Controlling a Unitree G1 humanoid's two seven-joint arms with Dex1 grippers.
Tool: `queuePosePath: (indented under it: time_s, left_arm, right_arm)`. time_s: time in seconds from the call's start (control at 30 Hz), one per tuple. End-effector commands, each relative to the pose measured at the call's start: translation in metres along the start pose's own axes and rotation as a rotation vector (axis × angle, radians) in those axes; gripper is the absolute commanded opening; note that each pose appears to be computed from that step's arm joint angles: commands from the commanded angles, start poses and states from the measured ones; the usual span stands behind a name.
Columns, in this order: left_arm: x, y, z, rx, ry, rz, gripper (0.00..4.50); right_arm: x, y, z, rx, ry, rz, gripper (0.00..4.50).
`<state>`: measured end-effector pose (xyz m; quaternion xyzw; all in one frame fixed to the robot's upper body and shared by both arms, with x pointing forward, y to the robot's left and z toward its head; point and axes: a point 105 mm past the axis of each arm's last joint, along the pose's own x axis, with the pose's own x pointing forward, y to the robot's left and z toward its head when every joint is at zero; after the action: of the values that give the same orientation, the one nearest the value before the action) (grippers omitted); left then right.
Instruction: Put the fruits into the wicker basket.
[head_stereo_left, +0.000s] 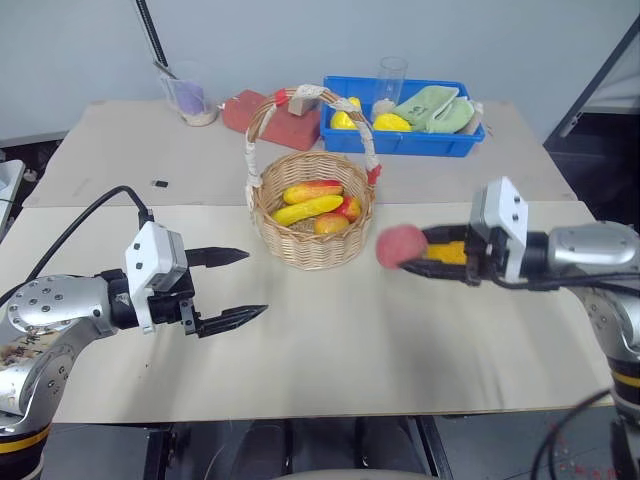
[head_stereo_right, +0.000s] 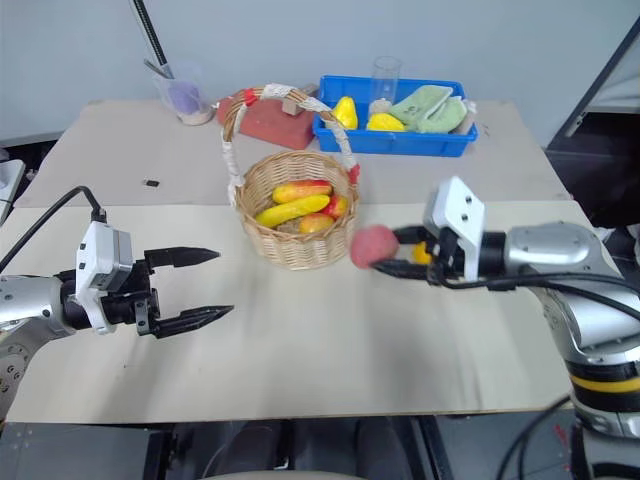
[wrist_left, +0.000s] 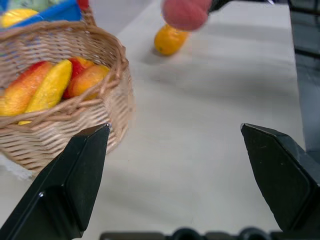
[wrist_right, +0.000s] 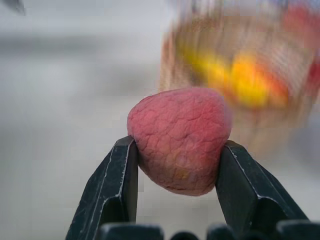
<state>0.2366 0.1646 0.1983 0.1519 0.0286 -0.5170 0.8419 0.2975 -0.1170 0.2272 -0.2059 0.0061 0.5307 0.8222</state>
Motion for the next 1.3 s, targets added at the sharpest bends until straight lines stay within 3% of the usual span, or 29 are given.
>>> queuePosePath:
  time_s: [0.03, 0.23, 0.27, 0.43, 0.53, 0.67, 0.8, 0.97, 1.13, 1.3]
  left_arm:
    - [-0.004, 0.002, 0.017, 0.050, -0.051, 0.027, 4.50]
    - [-0.007, 0.003, 0.032, 0.032, -0.132, 0.049, 4.50]
    - [-0.007, 0.003, 0.033, 0.031, -0.138, 0.053, 4.50]
    - [-0.004, 0.003, 0.035, 0.024, -0.148, 0.057, 4.50]
    - [-0.002, 0.002, 0.034, 0.022, -0.150, 0.055, 4.50]
    - [0.000, 0.004, 0.034, 0.022, -0.149, 0.046, 4.50]
    - [0.007, -0.004, 0.027, 0.047, -0.104, -0.021, 4.50]
    - [0.015, -0.013, 0.024, 0.082, -0.085, -0.084, 4.50]
    - [0.020, -0.015, 0.022, 0.089, -0.086, -0.115, 4.50]
    - [0.022, -0.015, 0.022, 0.093, -0.090, -0.120, 4.50]
  right_arm:
    - [0.023, -0.019, 0.014, -0.002, -0.042, -0.084, 1.80]
    - [0.070, -0.037, 0.028, 0.012, -0.100, -0.153, 1.79]
    - [0.073, -0.036, 0.029, 0.010, -0.104, -0.153, 2.81]
    - [0.075, -0.031, 0.035, 0.016, -0.131, -0.141, 4.46]
    - [0.069, -0.023, 0.036, 0.017, -0.136, -0.099, 4.46]
    - [0.030, -0.013, 0.030, -0.007, -0.084, -0.021, 4.46]
    - [-0.022, -0.016, -0.009, -0.109, 0.177, -0.001, 4.46]
    - [-0.053, -0.034, -0.063, -0.245, 0.469, -0.040, 4.46]
    - [-0.067, -0.056, -0.109, -0.263, 0.635, -0.074, 4.46]
    - [-0.064, -0.064, -0.130, -0.249, 0.686, -0.047, 4.46]
